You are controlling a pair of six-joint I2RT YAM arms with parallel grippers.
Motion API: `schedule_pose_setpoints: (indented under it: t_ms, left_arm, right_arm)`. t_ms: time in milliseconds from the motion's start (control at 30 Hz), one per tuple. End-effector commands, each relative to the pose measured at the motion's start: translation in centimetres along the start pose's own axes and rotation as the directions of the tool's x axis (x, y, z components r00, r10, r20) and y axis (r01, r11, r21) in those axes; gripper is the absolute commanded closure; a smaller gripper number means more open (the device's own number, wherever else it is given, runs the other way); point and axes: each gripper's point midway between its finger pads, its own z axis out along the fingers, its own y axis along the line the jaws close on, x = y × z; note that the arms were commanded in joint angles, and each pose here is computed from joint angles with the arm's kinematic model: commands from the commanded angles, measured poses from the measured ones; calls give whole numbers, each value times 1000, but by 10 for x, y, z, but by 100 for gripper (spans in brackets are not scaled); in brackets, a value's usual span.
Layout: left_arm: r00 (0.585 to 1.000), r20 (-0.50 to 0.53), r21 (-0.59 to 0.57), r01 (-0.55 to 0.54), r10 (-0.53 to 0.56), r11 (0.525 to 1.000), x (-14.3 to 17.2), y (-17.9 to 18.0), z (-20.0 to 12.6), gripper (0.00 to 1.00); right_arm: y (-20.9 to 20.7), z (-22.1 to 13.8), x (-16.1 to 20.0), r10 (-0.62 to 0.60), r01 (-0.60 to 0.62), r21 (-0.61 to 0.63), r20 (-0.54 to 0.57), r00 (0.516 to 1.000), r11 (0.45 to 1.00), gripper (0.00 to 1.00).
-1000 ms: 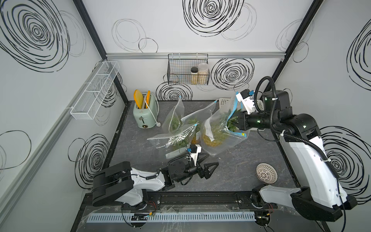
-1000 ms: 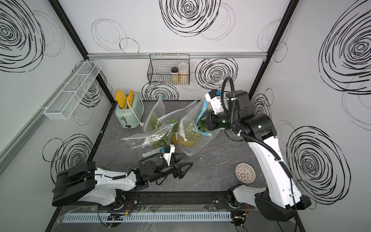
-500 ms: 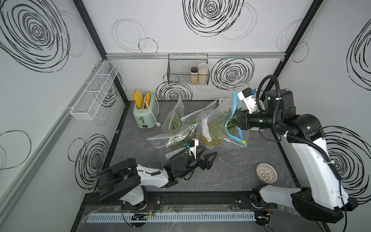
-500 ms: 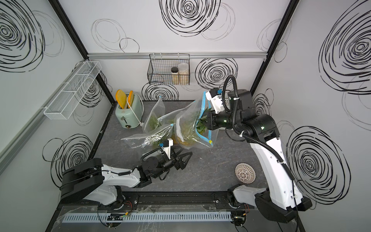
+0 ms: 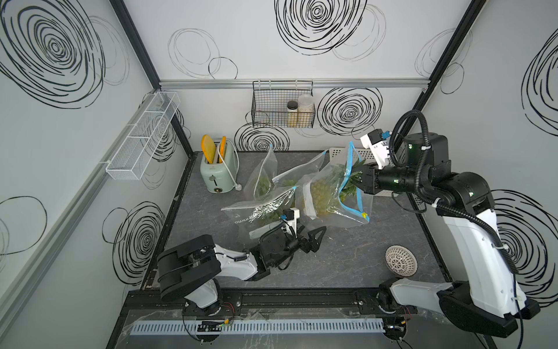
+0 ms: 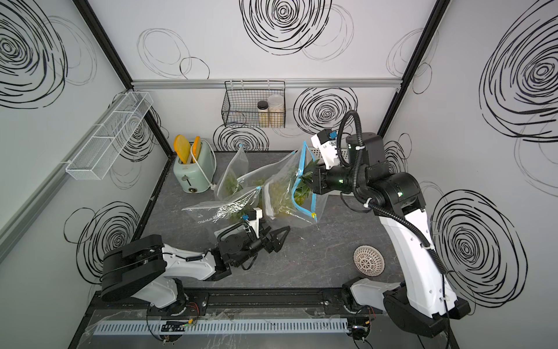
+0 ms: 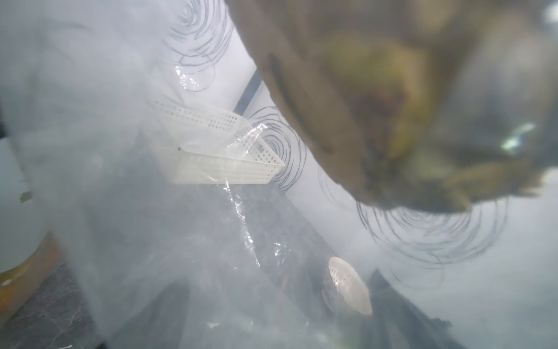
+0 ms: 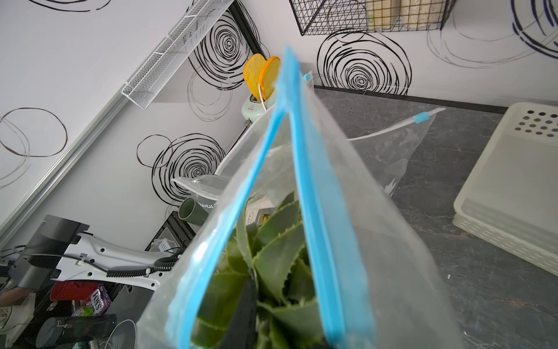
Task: Open the zip-top bag and take out the pineapple
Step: Pick up the pineapple from the zipper food storage bag.
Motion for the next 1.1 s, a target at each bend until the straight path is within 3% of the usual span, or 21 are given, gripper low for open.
schedule_pose_setpoints:
  t_ms: [0, 167, 200, 267, 333, 667, 1067]
  left_arm:
    - [993, 121, 27, -19, 16, 999, -33, -10, 5, 4]
    - [986, 164, 51, -49, 40, 997, -46, -13, 8, 3]
    - [985, 169, 57, -58, 47, 997, -48, -13, 9, 16]
    - [983, 175, 39, -64, 56, 997, -51, -10, 12, 69]
    - [983, 166, 16, -76, 73, 997, -53, -5, 20, 100]
    - [995, 95, -168, -2, 19, 986, -35, 59, 76, 100]
    - [987, 114, -184, 134, -114, 974, -47, 101, 151, 100]
  right_arm:
    - [26, -20, -25, -65, 74, -74, 118, 991, 995, 100]
    - [26, -20, -23, -64, 73, -74, 113, 992, 995, 100]
    - [26, -19, -23, -63, 72, -73, 112, 992, 995, 100]
    - [25, -20, -22, -62, 70, -72, 110, 992, 995, 100]
    - [27, -20, -22, -62, 70, -79, 108, 992, 994, 100]
    - [32, -41, -15, -68, 75, -59, 105, 992, 995, 100]
    - [35, -60, -3, -57, 61, -33, 101, 993, 998, 100]
